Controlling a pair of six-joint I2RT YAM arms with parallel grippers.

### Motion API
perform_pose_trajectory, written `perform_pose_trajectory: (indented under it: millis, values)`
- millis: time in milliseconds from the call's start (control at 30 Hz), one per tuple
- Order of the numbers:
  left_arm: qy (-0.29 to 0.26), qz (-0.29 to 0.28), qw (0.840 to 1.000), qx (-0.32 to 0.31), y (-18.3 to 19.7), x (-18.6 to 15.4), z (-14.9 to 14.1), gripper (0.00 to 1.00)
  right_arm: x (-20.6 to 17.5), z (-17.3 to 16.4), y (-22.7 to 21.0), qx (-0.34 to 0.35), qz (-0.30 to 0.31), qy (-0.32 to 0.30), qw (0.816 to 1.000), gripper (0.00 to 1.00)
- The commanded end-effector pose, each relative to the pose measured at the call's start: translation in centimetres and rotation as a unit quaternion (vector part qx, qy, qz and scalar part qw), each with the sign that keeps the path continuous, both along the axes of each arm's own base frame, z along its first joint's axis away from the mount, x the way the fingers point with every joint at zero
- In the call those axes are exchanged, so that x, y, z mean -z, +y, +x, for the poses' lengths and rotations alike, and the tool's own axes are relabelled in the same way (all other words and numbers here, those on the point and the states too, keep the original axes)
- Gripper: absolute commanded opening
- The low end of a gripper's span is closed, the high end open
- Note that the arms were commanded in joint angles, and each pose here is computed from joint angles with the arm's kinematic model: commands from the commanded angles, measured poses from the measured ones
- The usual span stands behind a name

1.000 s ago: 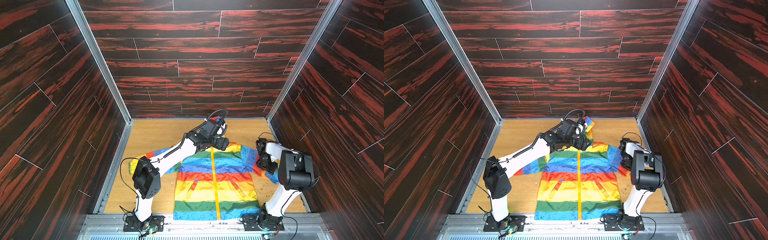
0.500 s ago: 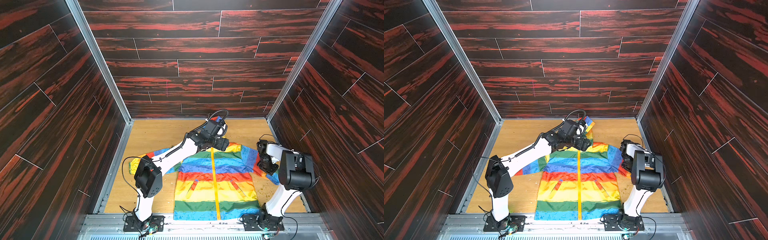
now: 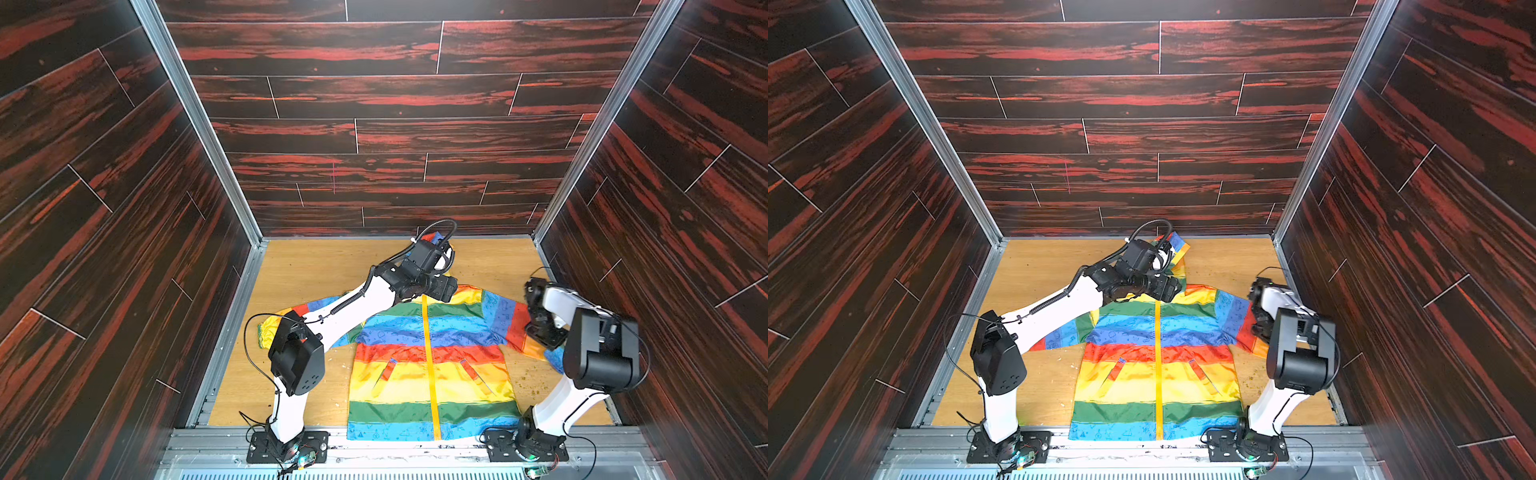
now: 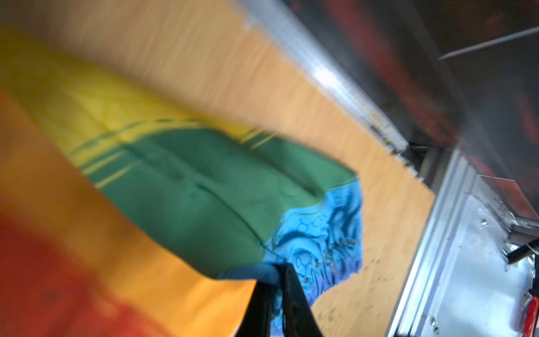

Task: Unzip the jacket
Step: Flatten out the jacket at the center of the board.

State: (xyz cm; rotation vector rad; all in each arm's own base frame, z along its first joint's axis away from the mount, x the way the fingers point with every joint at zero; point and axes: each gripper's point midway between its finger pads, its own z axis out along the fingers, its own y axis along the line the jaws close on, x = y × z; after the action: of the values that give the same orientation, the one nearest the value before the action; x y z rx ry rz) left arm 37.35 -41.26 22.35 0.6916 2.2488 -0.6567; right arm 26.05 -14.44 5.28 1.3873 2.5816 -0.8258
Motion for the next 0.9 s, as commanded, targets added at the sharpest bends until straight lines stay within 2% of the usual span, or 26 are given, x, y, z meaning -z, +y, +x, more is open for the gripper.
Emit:
perform_pose_trajectory:
  millis: [0,67,200,233,433,533,633,700,767,800,867]
  values:
    - [-0.013,0.007,1.000,-0.002,0.7,-1.2,0.0,0.83,-1.6,-0.2,-3.2,0.024,-0.042,0.012,0.999,0.14]
    - [-0.013,0.009,1.000,-0.003,1.0,-1.3,0.0,0.83,-1.9,0.0,-4.8,0.031,-0.059,0.022,0.998,0.16]
    - [-0.015,0.014,1.000,-0.006,1.5,-1.3,-0.2,0.83,-3.2,0.1,-7.6,0.039,-0.100,0.042,0.993,0.38]
    - [-0.015,0.014,1.000,-0.007,1.6,-1.3,-0.2,0.83,-3.7,0.0,-8.2,0.042,-0.111,0.044,0.992,0.41]
    - [-0.015,0.017,1.000,-0.014,2.0,-1.2,-0.2,0.83,-4.8,-0.9,-10.7,0.062,-0.146,0.068,0.985,0.50]
    - [-0.012,0.021,0.999,-0.037,2.7,-1.0,0.5,0.83,-6.1,-1.0,-10.9,0.066,-0.166,0.062,0.982,0.62]
    - [-0.009,0.020,0.998,-0.056,3.5,-1.0,1.1,0.83,-7.6,-0.2,-10.6,0.059,-0.169,0.031,0.983,0.65]
    - [-0.004,0.019,0.997,-0.072,4.1,-0.6,1.7,0.84,-8.0,2.6,-8.8,0.008,-0.138,-0.026,0.990,0.65]
    - [0.009,0.016,0.996,-0.092,4.6,0.2,2.5,0.84,-7.7,7.1,-4.4,-0.073,-0.043,-0.125,0.988,0.65]
    - [0.021,0.010,0.994,-0.103,4.7,0.8,2.9,0.85,-8.2,9.6,-1.2,-0.128,0.013,-0.192,0.973,0.64]
    - [0.047,-0.012,0.992,-0.118,4.7,2.3,3.7,0.85,-9.6,13.0,5.9,-0.229,0.128,-0.295,0.919,0.64]
